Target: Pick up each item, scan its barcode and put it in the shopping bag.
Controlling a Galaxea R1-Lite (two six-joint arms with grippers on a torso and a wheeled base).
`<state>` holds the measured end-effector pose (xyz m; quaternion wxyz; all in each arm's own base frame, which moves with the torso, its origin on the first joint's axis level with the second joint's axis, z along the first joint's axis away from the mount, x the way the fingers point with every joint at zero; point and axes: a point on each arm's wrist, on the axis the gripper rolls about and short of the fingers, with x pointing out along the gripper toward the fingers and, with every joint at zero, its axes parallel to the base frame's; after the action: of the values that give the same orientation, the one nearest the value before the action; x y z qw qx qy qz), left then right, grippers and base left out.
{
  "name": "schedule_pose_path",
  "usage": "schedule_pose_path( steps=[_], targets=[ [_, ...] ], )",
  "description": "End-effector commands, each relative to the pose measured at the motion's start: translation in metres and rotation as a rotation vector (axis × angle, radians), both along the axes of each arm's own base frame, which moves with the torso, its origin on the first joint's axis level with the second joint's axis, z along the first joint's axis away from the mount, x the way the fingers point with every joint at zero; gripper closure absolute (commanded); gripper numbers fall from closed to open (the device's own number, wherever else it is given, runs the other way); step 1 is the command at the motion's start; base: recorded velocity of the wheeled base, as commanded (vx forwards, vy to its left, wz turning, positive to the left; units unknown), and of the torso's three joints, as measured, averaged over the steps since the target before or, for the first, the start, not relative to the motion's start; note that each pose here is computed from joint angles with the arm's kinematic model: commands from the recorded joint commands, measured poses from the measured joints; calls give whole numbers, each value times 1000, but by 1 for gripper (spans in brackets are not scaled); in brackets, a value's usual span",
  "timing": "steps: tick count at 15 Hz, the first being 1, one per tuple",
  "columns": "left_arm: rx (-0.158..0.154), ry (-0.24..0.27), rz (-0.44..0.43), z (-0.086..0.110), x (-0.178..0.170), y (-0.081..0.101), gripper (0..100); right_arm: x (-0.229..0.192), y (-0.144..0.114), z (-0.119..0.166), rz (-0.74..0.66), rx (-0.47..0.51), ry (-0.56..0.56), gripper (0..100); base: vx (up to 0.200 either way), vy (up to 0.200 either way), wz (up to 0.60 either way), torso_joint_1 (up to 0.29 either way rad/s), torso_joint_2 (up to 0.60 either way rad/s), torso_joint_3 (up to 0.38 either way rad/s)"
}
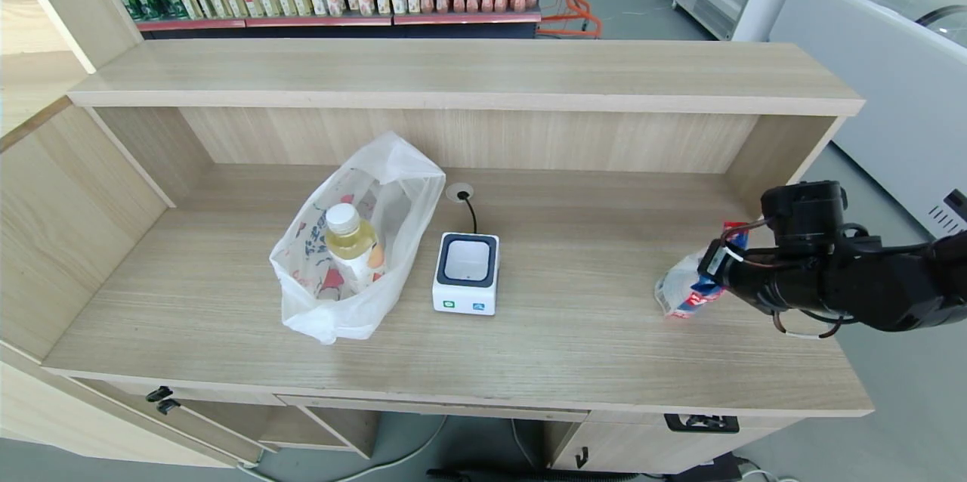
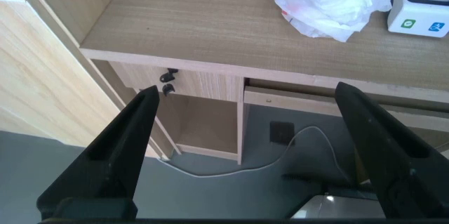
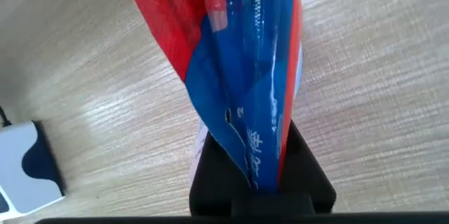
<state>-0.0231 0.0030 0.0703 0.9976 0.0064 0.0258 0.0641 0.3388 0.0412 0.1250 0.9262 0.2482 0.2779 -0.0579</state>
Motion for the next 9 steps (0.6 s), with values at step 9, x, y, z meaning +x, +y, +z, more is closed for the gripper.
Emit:
schedule_pose_path(
  steps=[9],
  targets=[
    [0, 1, 2, 0, 0, 0, 0, -99, -5, 117, 1078, 205, -450, 100, 0, 0, 0, 0, 0, 0]
  ],
)
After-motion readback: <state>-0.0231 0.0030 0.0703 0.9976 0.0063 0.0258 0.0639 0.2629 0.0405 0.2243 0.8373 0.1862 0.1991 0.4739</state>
